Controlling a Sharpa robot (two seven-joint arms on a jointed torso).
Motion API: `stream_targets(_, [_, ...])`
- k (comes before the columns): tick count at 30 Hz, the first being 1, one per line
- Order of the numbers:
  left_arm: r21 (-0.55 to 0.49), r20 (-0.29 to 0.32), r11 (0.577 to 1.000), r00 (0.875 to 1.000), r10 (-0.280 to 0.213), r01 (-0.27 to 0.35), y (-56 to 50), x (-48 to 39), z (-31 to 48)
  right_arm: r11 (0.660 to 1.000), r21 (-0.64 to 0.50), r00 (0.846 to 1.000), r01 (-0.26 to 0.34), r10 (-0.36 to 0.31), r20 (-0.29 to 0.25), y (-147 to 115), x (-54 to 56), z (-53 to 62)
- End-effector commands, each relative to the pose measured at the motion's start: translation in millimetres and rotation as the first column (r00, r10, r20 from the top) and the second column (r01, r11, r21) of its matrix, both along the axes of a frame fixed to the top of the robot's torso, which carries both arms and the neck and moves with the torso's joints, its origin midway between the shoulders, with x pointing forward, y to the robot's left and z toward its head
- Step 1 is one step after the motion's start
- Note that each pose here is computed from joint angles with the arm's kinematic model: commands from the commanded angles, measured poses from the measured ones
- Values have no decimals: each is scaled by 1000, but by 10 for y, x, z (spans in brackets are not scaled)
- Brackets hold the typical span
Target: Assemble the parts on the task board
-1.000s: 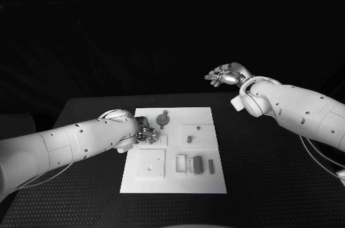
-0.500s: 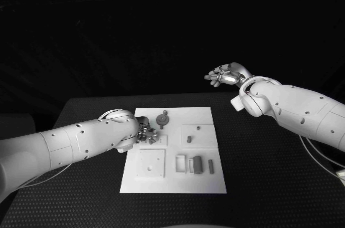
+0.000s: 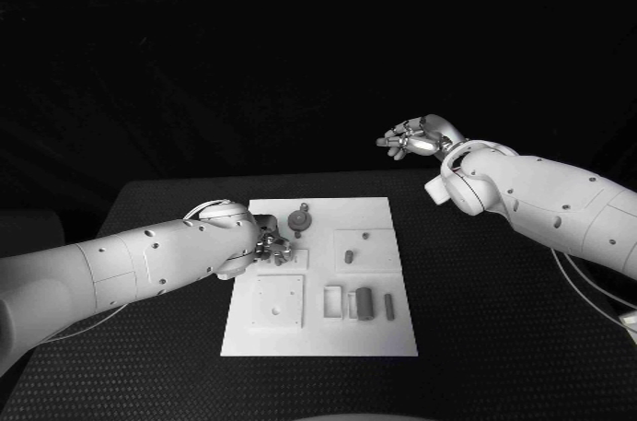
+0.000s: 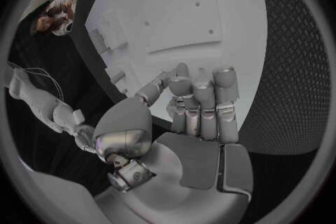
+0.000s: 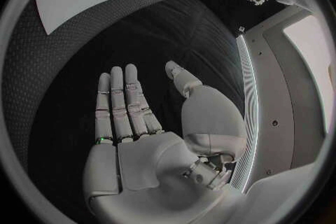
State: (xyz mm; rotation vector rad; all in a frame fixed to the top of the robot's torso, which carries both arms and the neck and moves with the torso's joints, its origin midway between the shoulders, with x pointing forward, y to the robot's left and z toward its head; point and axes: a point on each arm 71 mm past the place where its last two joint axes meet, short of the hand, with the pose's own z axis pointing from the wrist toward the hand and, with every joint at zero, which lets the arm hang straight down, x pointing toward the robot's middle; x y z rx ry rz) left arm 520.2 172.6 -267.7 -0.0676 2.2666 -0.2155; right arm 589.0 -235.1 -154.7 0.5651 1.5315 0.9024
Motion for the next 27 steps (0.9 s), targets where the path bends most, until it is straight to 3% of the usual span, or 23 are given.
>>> stream_targets(1, [69,-9,997,999,-41,41,-10,-29,-50,1000,1,1000,-17,17,0,18,-2,0])
stream_targets(12, [89,-21,996,1000,-23,25,55,-20,-59,1000,1,1000,-16,16,0,14,-3,-1])
stream_targets(27, [80,-62,997,998,-14,19,44,-36,-82,1000,2,1000,-18,18,-1,22,-5,-2])
